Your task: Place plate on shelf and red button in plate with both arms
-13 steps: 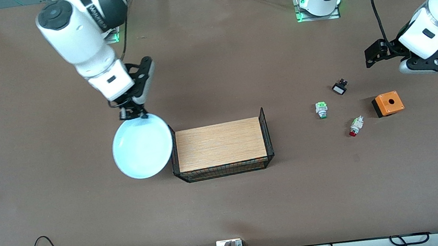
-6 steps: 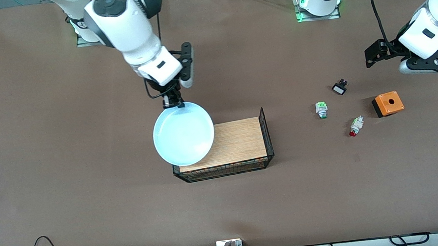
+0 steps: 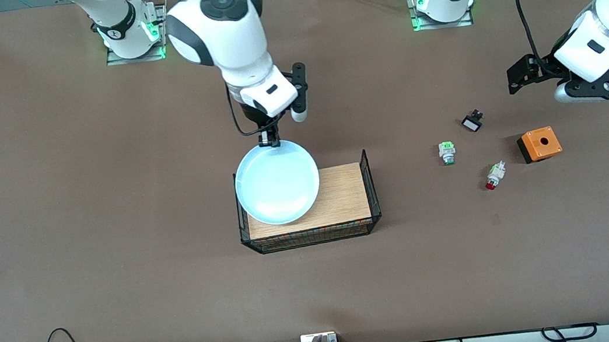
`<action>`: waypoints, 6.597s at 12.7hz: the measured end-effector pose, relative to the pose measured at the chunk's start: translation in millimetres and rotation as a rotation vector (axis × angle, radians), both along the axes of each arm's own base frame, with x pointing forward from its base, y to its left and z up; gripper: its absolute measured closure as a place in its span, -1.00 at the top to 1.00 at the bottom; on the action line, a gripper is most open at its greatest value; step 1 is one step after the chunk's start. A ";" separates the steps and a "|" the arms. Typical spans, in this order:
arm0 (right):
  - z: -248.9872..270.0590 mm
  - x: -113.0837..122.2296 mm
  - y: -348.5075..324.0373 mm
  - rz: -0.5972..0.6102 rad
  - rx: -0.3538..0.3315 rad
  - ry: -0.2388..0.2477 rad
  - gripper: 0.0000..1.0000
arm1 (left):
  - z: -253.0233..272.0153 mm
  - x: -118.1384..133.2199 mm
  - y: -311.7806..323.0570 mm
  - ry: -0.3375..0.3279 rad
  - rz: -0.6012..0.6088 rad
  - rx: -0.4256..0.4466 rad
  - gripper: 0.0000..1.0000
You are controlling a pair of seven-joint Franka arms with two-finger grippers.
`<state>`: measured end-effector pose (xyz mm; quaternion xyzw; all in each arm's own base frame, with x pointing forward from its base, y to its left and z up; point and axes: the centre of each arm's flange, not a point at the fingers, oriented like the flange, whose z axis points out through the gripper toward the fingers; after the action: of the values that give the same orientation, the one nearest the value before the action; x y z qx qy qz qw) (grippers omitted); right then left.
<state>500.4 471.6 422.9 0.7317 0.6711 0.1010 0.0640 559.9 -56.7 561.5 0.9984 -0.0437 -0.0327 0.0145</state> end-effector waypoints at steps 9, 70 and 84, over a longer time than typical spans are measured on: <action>-63.2 -10.3 29.8 -0.065 -0.044 -0.018 -0.94 | -0.6 -0.9 0.1 0.008 0.000 0.001 1.00; 199.4 43.2 -434.9 -1.480 0.198 0.176 1.00 | -152.3 53.0 -411.0 -0.136 -0.216 -0.209 -0.33; 191.1 52.0 -455.9 -1.518 0.192 0.185 1.00 | -145.1 62.8 -371.9 -0.025 -0.169 -0.069 1.00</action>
<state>552.5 15.7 613.9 0.9994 -0.0241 0.0254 -0.0045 622.7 -428.7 416.4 0.9904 -0.1292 -0.0196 0.0454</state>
